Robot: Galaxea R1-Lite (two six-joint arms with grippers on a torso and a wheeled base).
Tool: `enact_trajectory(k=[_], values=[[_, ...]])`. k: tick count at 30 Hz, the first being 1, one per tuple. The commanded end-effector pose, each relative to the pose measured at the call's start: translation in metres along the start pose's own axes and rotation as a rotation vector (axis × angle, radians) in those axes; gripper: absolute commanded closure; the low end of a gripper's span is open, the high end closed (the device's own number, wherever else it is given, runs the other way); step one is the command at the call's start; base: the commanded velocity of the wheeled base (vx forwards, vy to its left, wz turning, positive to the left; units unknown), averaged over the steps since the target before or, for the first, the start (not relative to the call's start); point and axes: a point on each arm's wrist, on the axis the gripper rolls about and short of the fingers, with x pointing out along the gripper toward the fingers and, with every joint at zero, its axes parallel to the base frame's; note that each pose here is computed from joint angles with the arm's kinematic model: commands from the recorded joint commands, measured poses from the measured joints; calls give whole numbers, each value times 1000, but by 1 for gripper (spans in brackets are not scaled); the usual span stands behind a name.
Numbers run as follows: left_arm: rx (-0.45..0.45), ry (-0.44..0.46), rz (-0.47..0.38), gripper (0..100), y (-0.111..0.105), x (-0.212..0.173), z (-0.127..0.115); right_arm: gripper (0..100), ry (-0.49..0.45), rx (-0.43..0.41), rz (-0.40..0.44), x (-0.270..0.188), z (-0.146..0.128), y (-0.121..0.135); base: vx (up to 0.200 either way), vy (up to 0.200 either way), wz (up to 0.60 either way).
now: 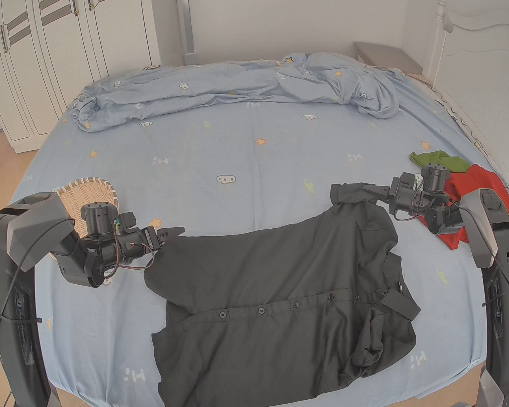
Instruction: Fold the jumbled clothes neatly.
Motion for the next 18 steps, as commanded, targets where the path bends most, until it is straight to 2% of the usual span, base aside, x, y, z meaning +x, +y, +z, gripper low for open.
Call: enact_trajectory(k=[1, 6, 10, 18], values=[[2, 15, -13, 0, -1, 9, -6, 100, -29, -10, -4, -9, 10, -1, 0, 0, 0], [12, 10, -23, 0, -5, 11, -4, 100, -70, -4, -10, -23, 23, -9, 0, 0, 0], [12, 9, -23, 0, -5, 10, -3, 100, -84, 70, -29, -33, 22, -24, 0, 0, 0], [9, 23, -46, 0, -8, 15, -5, 100, -86, 74, -32, -32, 20, -27, 0, 0, 0]])
